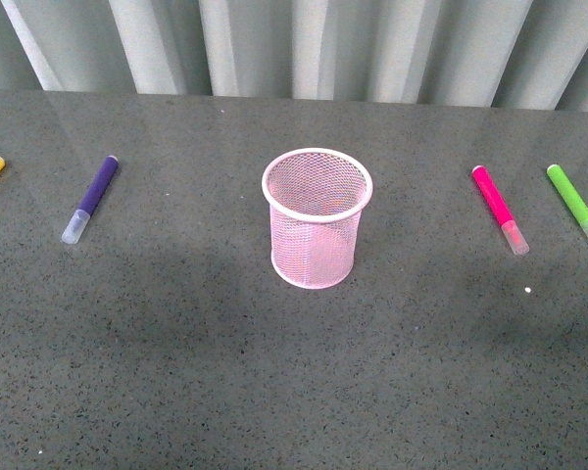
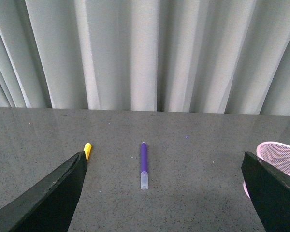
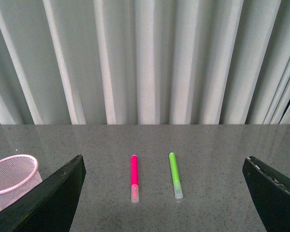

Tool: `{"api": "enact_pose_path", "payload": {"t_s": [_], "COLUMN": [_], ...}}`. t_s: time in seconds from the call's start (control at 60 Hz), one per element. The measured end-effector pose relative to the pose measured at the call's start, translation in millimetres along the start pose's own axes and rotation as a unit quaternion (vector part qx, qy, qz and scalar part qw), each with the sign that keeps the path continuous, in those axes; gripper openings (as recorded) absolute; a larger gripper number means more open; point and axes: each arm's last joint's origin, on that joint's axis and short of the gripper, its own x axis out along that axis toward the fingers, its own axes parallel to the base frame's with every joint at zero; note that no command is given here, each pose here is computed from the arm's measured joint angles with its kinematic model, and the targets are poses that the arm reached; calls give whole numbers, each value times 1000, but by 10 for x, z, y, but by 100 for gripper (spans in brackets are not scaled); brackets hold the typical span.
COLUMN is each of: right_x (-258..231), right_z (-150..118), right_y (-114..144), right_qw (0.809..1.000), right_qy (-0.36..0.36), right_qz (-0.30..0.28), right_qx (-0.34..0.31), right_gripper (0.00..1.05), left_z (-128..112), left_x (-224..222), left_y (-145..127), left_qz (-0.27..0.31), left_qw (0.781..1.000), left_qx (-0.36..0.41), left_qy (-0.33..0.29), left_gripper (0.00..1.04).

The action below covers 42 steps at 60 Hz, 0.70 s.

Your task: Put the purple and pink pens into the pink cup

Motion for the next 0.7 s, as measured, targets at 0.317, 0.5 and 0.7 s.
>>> {"api": "enact_pose_path", "payload": {"t_s": [0.317,0.5,0.7], "right_x": [0,0,0], "right_z": [0,0,0], "right_y": [0,0,0], "right_qw": [1000,1000,1000], "right_qy": [0,0,0], "right_qz": [0,0,0], "right_qx": [0,0,0], "right_gripper": [98,98,98], "left_z": [0,0,0], "left_x": [0,0,0], "left_y": [0,0,0], "left_qz": [0,0,0], "left_qw": [1000,1000,1000], "left_qx": [0,0,0], "left_qy": [0,0,0], "left_gripper": [98,98,98]}}
